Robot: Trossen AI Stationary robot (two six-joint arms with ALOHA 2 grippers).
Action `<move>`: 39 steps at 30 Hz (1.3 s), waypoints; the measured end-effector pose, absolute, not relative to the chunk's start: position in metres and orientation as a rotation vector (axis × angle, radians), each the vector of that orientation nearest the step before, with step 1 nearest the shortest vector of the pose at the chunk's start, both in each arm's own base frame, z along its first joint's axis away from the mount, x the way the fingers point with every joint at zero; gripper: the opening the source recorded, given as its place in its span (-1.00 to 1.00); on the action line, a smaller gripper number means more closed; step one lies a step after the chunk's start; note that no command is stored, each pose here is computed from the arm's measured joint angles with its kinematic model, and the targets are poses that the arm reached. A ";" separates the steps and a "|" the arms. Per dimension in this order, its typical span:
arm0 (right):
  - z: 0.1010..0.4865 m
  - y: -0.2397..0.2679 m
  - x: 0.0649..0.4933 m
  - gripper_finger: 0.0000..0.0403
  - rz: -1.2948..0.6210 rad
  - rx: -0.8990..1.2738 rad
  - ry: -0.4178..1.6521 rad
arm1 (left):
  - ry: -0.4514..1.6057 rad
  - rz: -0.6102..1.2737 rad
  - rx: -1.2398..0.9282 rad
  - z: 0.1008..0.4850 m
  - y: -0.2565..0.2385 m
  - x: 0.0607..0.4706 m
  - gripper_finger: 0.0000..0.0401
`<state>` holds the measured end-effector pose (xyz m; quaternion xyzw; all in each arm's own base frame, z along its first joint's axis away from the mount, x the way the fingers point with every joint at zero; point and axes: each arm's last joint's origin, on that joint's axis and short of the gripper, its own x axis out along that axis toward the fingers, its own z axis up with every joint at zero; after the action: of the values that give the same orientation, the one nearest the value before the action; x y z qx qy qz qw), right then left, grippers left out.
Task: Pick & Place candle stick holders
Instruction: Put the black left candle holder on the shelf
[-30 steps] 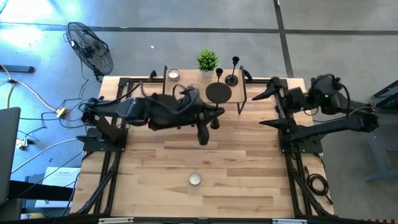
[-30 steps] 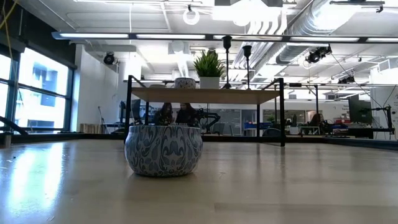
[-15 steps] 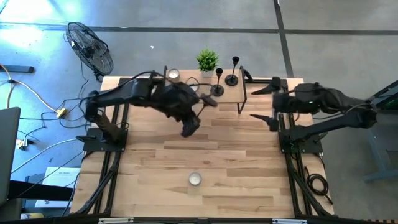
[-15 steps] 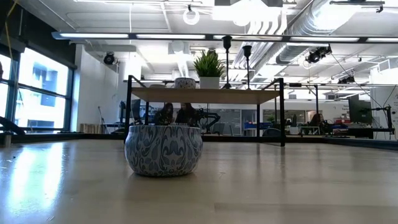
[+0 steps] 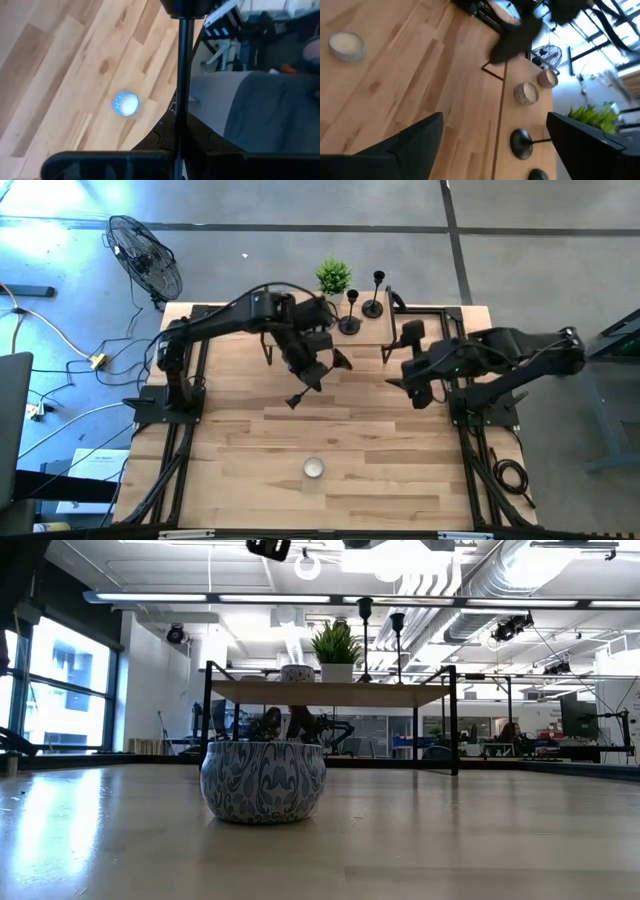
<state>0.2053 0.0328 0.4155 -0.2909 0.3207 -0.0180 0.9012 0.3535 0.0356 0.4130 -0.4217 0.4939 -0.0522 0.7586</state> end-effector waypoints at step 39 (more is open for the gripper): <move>0.404 0.074 0.267 0.61 -0.087 -0.936 0.691 | 0.889 -0.347 -1.161 0.395 0.060 0.416 -0.98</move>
<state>0.2674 0.0741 0.4045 -0.4419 0.3264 -0.0409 0.8346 0.4155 0.0596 0.3949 -0.5275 0.4039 -0.1577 0.7306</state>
